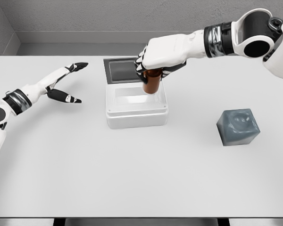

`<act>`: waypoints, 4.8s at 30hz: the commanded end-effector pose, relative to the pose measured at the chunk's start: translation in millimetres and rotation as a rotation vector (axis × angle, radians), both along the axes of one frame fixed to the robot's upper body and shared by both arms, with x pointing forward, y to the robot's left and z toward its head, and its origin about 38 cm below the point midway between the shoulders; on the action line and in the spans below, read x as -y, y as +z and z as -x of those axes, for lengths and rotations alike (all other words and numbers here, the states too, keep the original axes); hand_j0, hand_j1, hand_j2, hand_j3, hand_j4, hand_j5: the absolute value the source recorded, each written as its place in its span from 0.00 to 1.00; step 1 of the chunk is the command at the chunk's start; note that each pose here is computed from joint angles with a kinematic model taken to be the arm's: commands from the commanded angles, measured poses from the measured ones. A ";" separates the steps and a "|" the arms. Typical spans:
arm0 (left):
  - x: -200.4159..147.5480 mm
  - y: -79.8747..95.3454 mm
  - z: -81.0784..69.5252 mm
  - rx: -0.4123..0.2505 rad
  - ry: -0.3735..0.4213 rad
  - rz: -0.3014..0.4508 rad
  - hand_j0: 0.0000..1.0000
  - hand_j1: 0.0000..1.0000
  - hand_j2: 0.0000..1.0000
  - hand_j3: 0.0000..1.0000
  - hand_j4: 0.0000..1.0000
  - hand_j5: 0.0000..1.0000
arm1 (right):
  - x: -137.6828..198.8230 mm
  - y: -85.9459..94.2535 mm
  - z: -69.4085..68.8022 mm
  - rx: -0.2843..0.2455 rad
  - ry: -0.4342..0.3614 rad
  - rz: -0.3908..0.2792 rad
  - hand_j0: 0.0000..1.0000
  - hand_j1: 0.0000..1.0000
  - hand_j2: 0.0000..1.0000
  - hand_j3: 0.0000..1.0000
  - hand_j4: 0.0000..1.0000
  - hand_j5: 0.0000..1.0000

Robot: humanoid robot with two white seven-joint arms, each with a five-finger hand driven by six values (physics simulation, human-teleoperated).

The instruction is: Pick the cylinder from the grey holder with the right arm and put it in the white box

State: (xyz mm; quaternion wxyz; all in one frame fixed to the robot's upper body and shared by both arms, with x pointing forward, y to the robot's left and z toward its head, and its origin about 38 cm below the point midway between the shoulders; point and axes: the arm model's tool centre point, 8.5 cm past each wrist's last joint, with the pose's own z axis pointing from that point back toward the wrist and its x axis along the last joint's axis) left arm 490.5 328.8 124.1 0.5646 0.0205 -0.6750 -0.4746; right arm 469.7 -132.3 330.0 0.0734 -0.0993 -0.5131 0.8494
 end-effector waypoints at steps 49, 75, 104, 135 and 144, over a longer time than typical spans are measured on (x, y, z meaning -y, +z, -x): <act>-4.6 0.6 1.0 -0.001 0.006 -0.001 1.00 1.00 1.00 1.00 1.00 1.00 | 70.9 33.2 28.3 0.105 -0.065 -0.035 1.00 1.00 1.00 1.00 1.00 1.00; 26.1 24.0 -53.3 -0.084 -0.026 -0.002 1.00 1.00 1.00 1.00 1.00 1.00 | 179.5 11.5 53.5 -0.028 -0.293 -0.051 1.00 1.00 1.00 1.00 1.00 1.00; 43.8 56.5 -38.3 0.025 -0.184 -0.115 1.00 1.00 1.00 1.00 1.00 1.00 | 192.2 10.5 58.6 -0.048 -0.321 -0.051 1.00 1.00 1.00 1.00 1.00 1.00; 41.8 70.8 -6.0 0.094 -0.266 -0.114 1.00 1.00 1.00 1.00 1.00 1.00 | 183.3 2.8 56.8 -0.067 -0.301 -0.049 1.00 1.00 1.00 1.00 1.00 1.00; 48.5 72.6 -0.2 0.110 -0.290 -0.109 1.00 1.00 1.00 1.00 1.00 1.00 | 183.3 3.4 56.8 -0.066 -0.301 -0.050 1.00 1.00 1.00 1.00 1.00 1.00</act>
